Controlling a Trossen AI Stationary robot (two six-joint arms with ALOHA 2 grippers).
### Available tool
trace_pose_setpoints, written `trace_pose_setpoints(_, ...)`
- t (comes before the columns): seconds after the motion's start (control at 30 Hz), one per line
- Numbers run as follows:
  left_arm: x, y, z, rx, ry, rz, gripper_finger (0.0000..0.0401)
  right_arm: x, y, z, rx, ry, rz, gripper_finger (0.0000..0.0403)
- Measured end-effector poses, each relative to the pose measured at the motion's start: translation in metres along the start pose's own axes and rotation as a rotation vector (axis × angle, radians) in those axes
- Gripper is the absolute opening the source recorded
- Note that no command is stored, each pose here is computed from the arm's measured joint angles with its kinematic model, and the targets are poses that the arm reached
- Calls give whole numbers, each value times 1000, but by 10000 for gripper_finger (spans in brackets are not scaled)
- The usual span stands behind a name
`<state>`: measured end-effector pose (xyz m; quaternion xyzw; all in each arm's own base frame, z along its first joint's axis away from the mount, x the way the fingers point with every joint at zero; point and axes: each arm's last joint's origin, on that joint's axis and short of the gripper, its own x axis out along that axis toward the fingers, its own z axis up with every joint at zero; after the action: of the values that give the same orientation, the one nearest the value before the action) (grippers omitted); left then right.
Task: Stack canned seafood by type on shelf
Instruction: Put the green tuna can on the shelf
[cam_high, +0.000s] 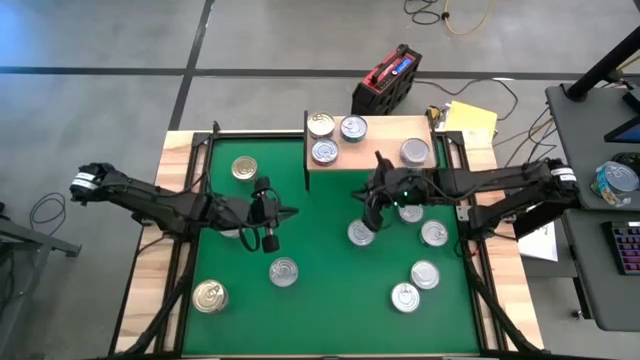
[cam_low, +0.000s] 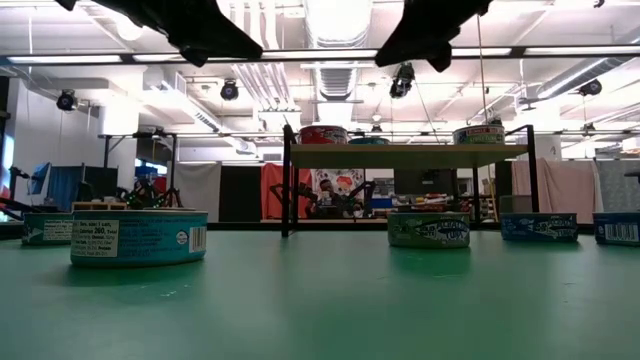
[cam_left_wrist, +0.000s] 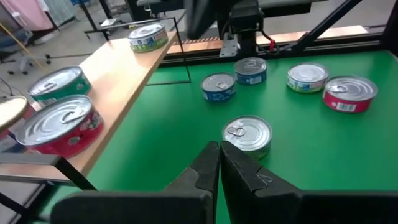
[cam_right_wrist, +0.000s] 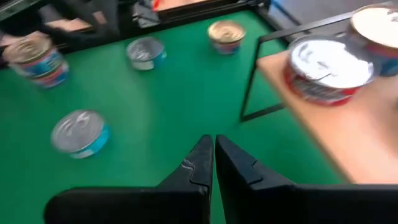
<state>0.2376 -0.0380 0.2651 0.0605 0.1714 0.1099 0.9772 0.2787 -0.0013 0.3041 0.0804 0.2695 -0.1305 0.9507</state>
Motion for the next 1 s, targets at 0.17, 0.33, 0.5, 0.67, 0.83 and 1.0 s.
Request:
trace_pose_setpoints(0.17, -3, -6, 0, -30, -1, -26, 0, 0, 16, -15, 16, 42, 46, 9)
trace_pose_setpoints(0.33, -4, -14, 0, -61, -5, -56, 0, -3, 24, -30, 61, 145, 45, 9)
trace_pose_setpoints(0.5, 3, -25, -4, -71, -1, -78, 0, -7, 28, -42, 104, 251, 17, 9)
trace_pose_setpoints(0.67, 16, -34, -9, -72, -3, -86, 0, -11, 31, -53, 140, 331, -12, 9)
trace_pose_setpoints(0.83, 26, -40, -14, -73, -7, -87, 0, -12, 35, -63, 160, 361, -24, 9)
trace_pose_setpoints(1.0, 35, -45, -19, -70, -4, -86, 0, -6, 30, -80, 198, 400, -63, 9)
